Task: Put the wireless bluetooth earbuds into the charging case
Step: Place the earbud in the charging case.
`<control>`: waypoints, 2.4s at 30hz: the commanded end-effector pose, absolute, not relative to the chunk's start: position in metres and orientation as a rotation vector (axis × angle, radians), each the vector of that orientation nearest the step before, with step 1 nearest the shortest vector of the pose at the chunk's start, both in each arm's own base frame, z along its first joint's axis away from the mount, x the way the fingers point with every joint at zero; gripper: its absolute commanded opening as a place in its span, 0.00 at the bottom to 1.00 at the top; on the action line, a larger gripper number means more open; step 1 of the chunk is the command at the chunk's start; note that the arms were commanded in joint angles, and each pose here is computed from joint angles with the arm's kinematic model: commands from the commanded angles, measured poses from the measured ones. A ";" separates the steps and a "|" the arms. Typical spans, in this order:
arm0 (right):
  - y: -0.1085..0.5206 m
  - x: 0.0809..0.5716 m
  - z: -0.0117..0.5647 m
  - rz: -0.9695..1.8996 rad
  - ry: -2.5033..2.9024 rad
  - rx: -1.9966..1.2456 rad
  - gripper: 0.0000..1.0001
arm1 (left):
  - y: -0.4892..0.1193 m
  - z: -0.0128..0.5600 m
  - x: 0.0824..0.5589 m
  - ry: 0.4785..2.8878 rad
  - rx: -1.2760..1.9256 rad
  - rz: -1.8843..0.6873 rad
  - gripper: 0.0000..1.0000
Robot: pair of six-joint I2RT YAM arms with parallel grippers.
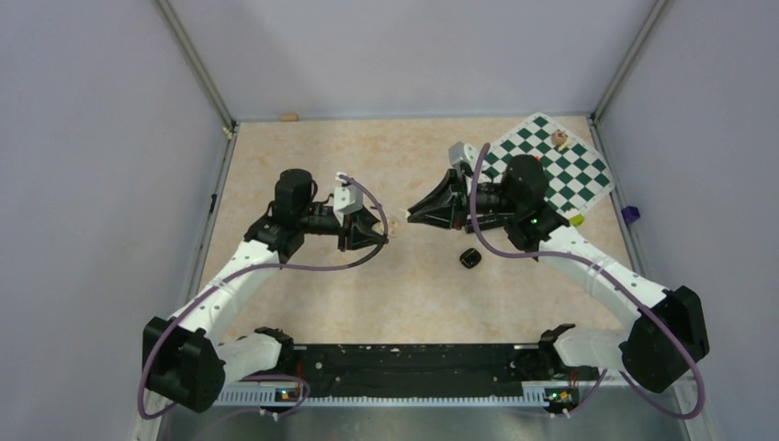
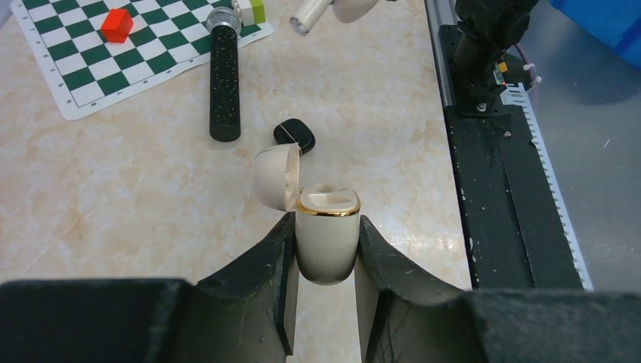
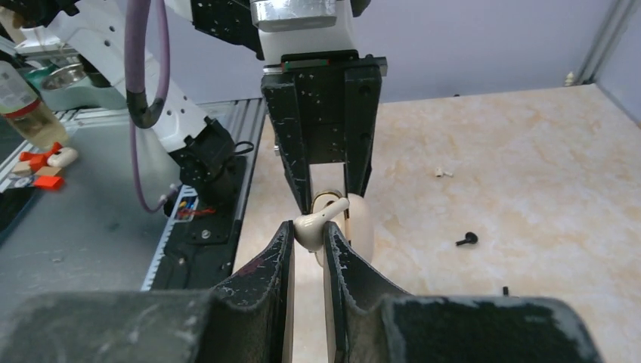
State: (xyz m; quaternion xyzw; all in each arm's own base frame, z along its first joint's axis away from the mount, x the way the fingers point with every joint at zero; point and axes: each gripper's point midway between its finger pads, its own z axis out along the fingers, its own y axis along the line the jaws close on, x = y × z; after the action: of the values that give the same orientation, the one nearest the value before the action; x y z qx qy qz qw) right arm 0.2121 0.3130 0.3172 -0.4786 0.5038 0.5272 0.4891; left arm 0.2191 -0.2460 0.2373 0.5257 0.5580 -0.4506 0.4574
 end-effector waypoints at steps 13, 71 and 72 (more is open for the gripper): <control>0.327 0.175 0.316 1.414 1.188 -1.230 0.06 | -0.249 0.234 0.212 1.344 1.285 -1.158 0.00; 0.358 0.191 0.274 1.397 1.343 -1.206 0.06 | -0.248 0.244 0.194 1.279 1.315 -1.227 0.00; 0.359 0.191 0.274 1.401 1.345 -1.203 0.06 | -0.248 0.244 0.195 1.281 1.314 -1.226 0.00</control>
State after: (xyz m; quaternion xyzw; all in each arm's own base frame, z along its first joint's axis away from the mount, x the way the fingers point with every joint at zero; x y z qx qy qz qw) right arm 0.1902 0.3508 0.2657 -0.4756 0.5462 0.5586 0.4042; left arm 0.2013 -0.2475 0.2286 0.5153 0.5510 -0.4937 0.4325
